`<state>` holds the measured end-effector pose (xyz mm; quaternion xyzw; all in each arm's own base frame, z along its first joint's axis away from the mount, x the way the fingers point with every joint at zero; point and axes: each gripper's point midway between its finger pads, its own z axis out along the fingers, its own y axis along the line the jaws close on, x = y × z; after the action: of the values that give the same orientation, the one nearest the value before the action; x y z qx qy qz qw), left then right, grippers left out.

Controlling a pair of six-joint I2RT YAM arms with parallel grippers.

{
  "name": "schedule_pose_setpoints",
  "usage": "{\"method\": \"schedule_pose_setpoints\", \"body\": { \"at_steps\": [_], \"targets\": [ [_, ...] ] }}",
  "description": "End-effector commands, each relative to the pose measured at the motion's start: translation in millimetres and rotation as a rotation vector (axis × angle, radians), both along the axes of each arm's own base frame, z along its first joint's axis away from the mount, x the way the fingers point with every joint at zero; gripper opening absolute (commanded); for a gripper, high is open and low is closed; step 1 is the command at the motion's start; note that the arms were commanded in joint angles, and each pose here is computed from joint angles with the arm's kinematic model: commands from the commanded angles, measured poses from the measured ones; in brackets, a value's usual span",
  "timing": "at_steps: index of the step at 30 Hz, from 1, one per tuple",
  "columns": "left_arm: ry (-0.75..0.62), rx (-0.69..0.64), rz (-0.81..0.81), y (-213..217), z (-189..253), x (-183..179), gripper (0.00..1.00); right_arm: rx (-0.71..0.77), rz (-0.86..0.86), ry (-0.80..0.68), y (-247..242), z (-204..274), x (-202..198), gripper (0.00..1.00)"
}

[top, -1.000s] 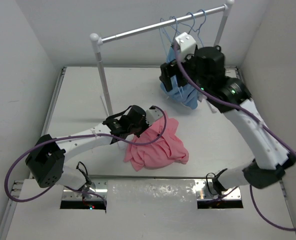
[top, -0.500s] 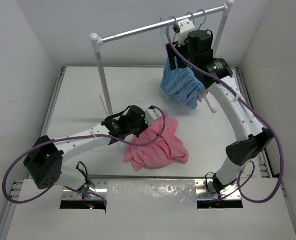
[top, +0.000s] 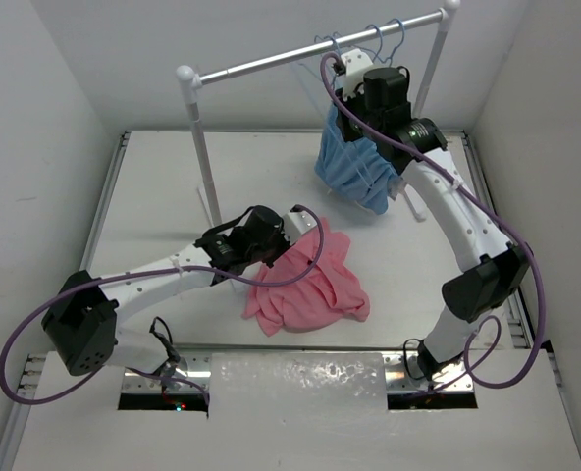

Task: Place the t-shirt on the hanger
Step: Pick up the hanger from the clothesline.

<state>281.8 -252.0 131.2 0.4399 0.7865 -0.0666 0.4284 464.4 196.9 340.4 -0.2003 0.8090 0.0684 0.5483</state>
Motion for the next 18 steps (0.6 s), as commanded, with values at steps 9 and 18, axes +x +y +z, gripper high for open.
{"method": "schedule_pose_setpoints", "body": {
  "at_steps": [9, 18],
  "targets": [
    [-0.064, -0.061, 0.008, -2.5, 23.0, 7.4, 0.00, 0.014, 0.057, -0.173, -11.2, 66.0, -29.3, 0.00],
    [-0.078, -0.057, 0.015, -1.9, 23.4, 10.1, 0.00, 0.028, 0.089, -0.205, -17.6, 73.1, -57.2, 0.00]
  ]
}}
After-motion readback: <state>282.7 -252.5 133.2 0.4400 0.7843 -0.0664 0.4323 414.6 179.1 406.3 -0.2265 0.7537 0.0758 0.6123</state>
